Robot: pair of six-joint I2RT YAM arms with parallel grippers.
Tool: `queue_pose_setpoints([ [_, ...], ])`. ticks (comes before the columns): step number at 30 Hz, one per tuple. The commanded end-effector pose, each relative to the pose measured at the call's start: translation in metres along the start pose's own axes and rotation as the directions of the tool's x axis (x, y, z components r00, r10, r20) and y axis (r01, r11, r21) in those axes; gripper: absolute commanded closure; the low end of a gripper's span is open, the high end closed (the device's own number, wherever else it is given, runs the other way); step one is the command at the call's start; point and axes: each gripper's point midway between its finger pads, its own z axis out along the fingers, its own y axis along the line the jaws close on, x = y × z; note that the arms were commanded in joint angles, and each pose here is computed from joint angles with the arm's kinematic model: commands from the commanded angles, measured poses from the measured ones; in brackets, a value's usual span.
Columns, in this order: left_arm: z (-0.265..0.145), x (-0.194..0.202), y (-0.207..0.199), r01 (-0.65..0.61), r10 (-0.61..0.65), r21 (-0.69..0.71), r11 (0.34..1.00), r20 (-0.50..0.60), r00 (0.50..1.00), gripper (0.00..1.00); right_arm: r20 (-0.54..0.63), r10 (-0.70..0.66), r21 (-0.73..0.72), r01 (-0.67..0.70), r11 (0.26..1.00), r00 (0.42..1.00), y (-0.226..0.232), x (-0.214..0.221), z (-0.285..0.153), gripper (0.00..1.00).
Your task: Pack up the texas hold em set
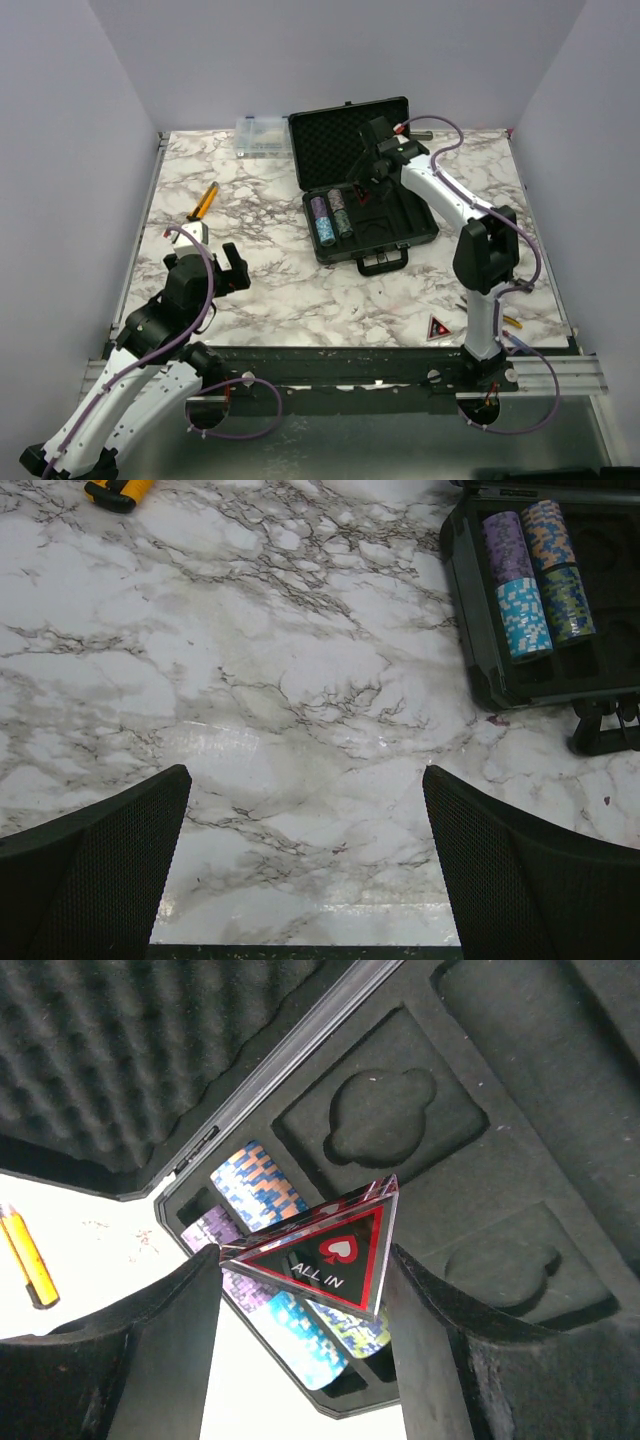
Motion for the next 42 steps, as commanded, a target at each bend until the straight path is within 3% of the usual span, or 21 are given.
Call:
queue_pose_setpoints([
  [1, 0.001, 0.000, 0.008, 0.005, -0.005, -0.035, 0.999, 0.016, 1.000, 0.02, -0.047, 0.136, -0.035, -0.138, 0.990, 0.990, 0.012, 0.002, 0.017, 0.50],
  [20, 0.002, 0.002, 0.006, 0.001, -0.001, -0.024, 1.000, 0.008, 1.000, 0.02, -0.065, 0.415, 0.080, -0.410, 0.908, 0.907, -0.023, 0.012, 0.073, 0.51],
  [32, 0.003, 0.003, 0.004, -0.004, 0.004, -0.020, 1.000, 0.001, 1.000, 0.02, -0.039, 0.488, 0.148, -0.478, 0.866, 0.872, -0.041, 0.020, 0.082, 0.50],
  [39, 0.002, 0.002, 0.005, 0.000, 0.000, -0.020, 1.000, 0.009, 1.000, 0.02, -0.023, 0.486, 0.165, -0.476, 0.864, 0.874, -0.045, 0.017, 0.081, 0.38],
  [42, 0.002, 0.002, 0.005, 0.000, 0.001, -0.020, 1.000, 0.008, 1.000, 0.02, -0.031, 0.485, 0.160, -0.475, 0.865, 0.874, -0.044, 0.018, 0.080, 0.28],
])
